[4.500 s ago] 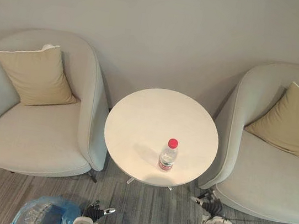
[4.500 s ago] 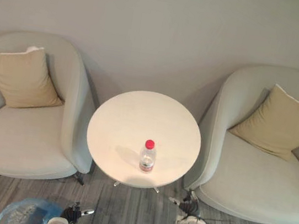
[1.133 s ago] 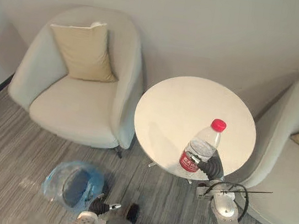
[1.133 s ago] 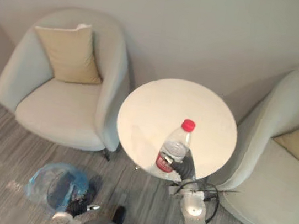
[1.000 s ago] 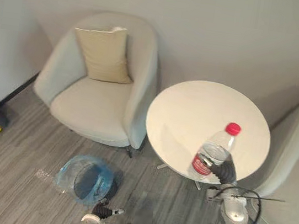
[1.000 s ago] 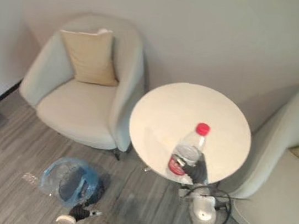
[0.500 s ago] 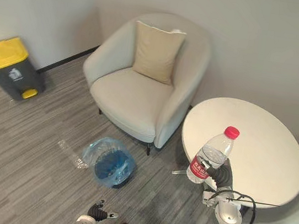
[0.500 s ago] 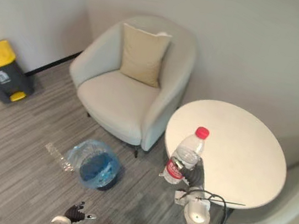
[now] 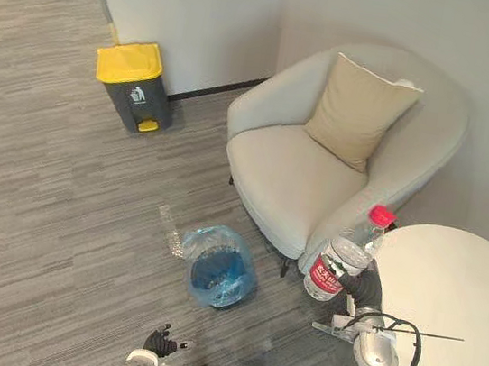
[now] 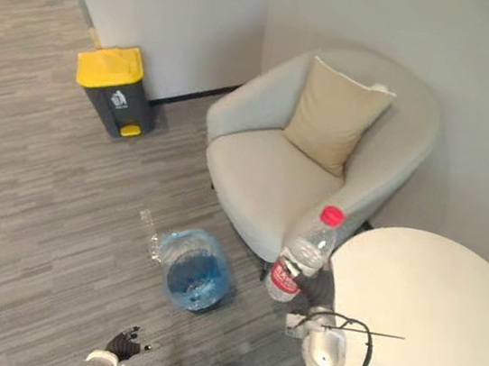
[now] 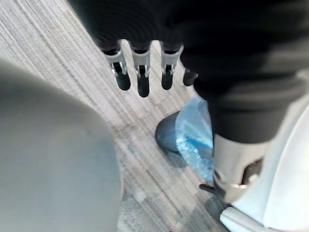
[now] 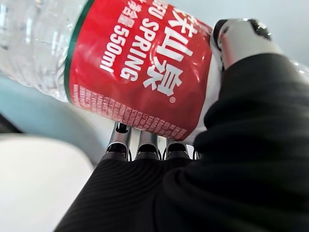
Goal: Gather rubbish on tea table into small bin, then transfer packed bag to large trash can.
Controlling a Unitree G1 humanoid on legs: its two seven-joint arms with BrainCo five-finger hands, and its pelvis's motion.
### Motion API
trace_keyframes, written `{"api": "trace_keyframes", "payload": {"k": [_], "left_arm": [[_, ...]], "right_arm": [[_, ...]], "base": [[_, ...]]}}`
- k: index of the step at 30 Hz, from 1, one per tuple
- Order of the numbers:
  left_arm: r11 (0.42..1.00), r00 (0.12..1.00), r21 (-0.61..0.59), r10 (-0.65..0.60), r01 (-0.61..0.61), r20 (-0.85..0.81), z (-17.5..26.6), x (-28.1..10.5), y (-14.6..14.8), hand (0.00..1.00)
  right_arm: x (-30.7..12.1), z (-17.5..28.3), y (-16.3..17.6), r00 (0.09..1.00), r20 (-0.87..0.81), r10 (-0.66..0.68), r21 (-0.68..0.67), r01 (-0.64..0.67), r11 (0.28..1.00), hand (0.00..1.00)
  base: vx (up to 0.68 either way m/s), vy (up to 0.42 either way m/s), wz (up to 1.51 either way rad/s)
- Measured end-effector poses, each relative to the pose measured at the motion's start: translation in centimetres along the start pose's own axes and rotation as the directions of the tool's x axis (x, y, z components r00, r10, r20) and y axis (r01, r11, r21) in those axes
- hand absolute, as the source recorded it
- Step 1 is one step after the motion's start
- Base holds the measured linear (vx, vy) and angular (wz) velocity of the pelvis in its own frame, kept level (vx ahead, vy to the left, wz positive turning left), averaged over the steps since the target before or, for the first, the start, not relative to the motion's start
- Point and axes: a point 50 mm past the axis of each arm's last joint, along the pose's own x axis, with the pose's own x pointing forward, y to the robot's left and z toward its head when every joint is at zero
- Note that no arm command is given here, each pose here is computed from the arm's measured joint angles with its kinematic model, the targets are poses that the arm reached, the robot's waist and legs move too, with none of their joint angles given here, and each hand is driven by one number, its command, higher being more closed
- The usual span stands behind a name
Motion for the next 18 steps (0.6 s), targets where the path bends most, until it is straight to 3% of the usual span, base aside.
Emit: {"api": "trace_keyframes", "payload": {"k": [11, 18], "left_arm": [[0.993, 1.0, 0.119, -0.008, 0.006, 0.011, 0.1, 0.0, -0.2, 0.0], [0.992, 1.0, 0.123, 0.027, -0.026, -0.007, -0.3, 0.0, 1.3, 0.0]], "right_arm": [[0.3, -1.7, 2.0, 0.994, -0.079, 0.081, -0.002, -0.082, 0.997, 1.0], [0.3, -2.0, 3.5, 0.985, -0.092, 0.149, 0.003, -0.149, 0.989, 1.0]], "base": [[0.06, 0.146, -0.02], [0.03, -0.035, 0.31]]}}
